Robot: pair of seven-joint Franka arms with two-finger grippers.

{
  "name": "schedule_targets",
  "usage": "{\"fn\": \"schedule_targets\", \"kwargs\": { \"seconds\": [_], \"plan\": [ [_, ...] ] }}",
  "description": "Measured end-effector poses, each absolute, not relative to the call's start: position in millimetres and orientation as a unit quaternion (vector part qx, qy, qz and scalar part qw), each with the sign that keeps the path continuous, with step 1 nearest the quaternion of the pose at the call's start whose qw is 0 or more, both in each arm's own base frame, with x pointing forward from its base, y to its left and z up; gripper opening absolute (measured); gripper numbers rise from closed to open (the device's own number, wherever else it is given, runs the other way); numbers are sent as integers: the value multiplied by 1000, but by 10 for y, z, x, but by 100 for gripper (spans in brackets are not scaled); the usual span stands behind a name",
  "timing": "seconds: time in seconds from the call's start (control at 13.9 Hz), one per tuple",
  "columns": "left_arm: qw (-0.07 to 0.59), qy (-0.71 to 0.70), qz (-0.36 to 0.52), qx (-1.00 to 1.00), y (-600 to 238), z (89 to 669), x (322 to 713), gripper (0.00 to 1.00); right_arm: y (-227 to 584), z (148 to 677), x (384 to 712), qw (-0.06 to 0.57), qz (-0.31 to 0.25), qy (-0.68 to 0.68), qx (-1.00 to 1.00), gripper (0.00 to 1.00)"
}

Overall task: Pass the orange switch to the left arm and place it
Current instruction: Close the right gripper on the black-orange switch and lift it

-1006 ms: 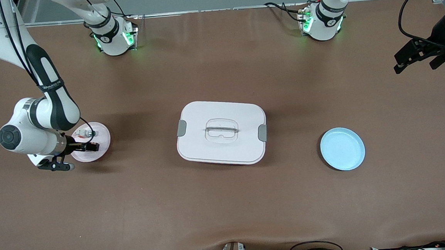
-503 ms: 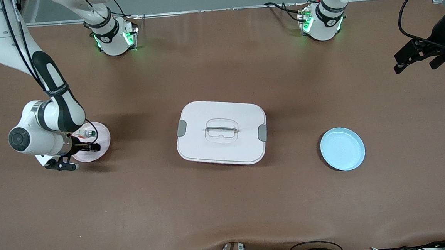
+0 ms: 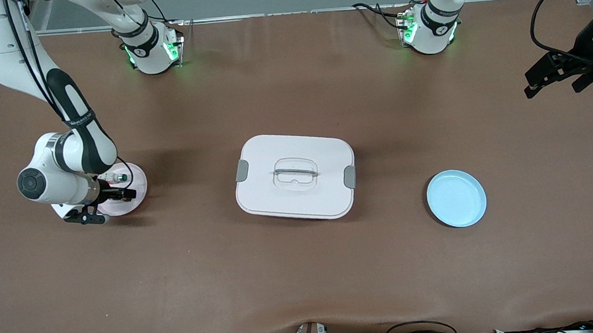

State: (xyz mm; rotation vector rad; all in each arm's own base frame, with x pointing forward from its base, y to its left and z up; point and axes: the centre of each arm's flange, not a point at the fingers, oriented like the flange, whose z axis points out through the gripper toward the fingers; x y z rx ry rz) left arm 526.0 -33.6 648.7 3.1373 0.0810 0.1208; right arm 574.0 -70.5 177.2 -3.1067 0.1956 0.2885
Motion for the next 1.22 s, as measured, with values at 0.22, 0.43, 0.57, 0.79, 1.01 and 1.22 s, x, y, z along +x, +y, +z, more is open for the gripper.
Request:
{"fn": "schedule_targets", "kwargs": {
  "seconds": [0.22, 0.43, 0.57, 0.79, 1.01, 1.22],
  "plan": [
    [0, 24, 39, 999, -357, 6488, 5259, 100, -734, 1768, 5733, 6, 93, 63, -994, 100],
    [1, 18, 41, 999, -418, 6511, 5255, 100, -807, 1768, 5722, 7, 93, 61, -994, 100],
    [2, 9, 43, 999, -531, 6531, 5245, 100, -819, 1768, 5720, 7, 93, 61, -994, 95],
    [2, -3, 51, 999, -674, 6610, 5229, 100, -818, 1775, 5724, 7, 92, 60, -994, 73],
    [3, -1, 53, 999, -657, 6626, 5231, 100, -819, 1776, 5725, 8, 93, 61, -994, 73],
    [3, 0, 53, 999, -649, 6626, 5232, 100, -813, 1841, 5746, 16, 115, 70, -991, 73]
  ]
}}
